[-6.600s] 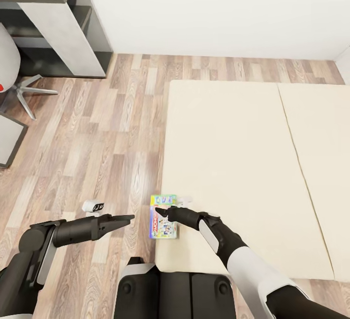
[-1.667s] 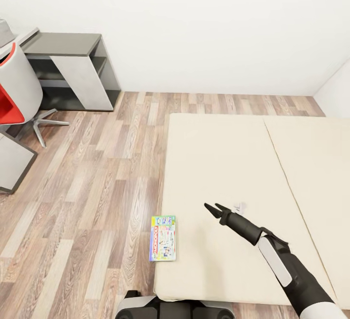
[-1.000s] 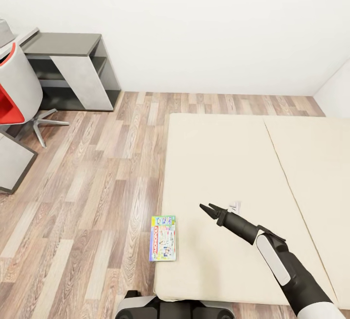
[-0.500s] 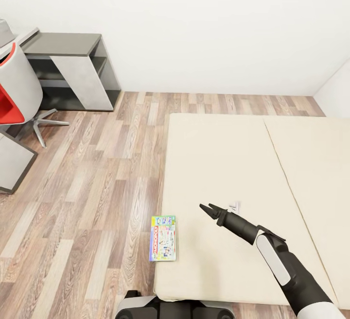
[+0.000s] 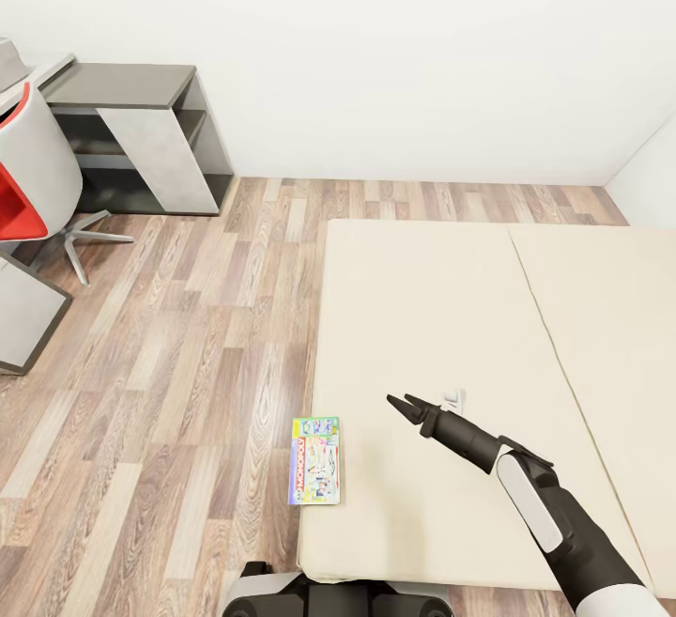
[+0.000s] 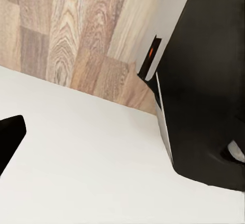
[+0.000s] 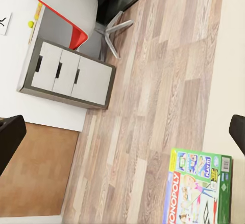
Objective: Put all the toys in the child's room - the three board games (two on the bed and one on the table), the two jigsaw puzzles on the table, and the tennis ball on the table - inside the toy box on the table in the child's room.
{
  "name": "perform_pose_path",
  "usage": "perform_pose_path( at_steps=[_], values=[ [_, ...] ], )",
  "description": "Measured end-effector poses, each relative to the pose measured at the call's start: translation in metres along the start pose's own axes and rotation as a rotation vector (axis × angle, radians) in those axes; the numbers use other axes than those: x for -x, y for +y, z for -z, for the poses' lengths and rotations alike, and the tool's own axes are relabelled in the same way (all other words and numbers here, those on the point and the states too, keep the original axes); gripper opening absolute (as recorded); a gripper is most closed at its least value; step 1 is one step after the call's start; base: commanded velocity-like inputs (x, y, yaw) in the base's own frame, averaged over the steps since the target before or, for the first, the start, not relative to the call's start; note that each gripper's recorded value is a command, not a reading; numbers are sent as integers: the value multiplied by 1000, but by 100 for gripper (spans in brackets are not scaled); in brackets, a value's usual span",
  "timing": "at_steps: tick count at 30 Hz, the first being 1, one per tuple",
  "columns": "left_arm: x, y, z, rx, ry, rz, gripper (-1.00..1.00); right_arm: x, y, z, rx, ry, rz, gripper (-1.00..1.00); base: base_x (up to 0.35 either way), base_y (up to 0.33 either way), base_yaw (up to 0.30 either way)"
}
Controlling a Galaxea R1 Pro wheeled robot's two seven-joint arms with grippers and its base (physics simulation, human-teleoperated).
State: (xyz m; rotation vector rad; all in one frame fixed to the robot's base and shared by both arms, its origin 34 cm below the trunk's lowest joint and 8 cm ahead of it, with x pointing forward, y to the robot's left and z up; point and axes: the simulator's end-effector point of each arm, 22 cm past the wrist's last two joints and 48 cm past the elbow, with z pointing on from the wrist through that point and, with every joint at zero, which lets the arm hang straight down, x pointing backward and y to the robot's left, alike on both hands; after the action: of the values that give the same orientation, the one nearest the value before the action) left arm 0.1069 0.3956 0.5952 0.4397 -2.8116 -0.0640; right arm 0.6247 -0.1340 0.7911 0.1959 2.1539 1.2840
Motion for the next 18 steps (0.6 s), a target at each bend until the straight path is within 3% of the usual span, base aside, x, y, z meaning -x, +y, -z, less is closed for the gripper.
perform_pose_path(
  at_steps=[6,8,12,18],
  values=[
    [64,5,20,-98,-35,15,100,0,-1,0,-2,0,-1,100,0,0,0],
    [95,-2,35,-172,-56,37,100,0,-1,0,-3,0,-1,100,0,0,0],
    [156,-36,72,-342,-112,39,100,0,-2,1,-5,0,0,100,0,0,0],
    [219,-94,132,-604,-200,-11,100,2,-6,4,-12,-5,-2,100,0,0,0]
  ],
)
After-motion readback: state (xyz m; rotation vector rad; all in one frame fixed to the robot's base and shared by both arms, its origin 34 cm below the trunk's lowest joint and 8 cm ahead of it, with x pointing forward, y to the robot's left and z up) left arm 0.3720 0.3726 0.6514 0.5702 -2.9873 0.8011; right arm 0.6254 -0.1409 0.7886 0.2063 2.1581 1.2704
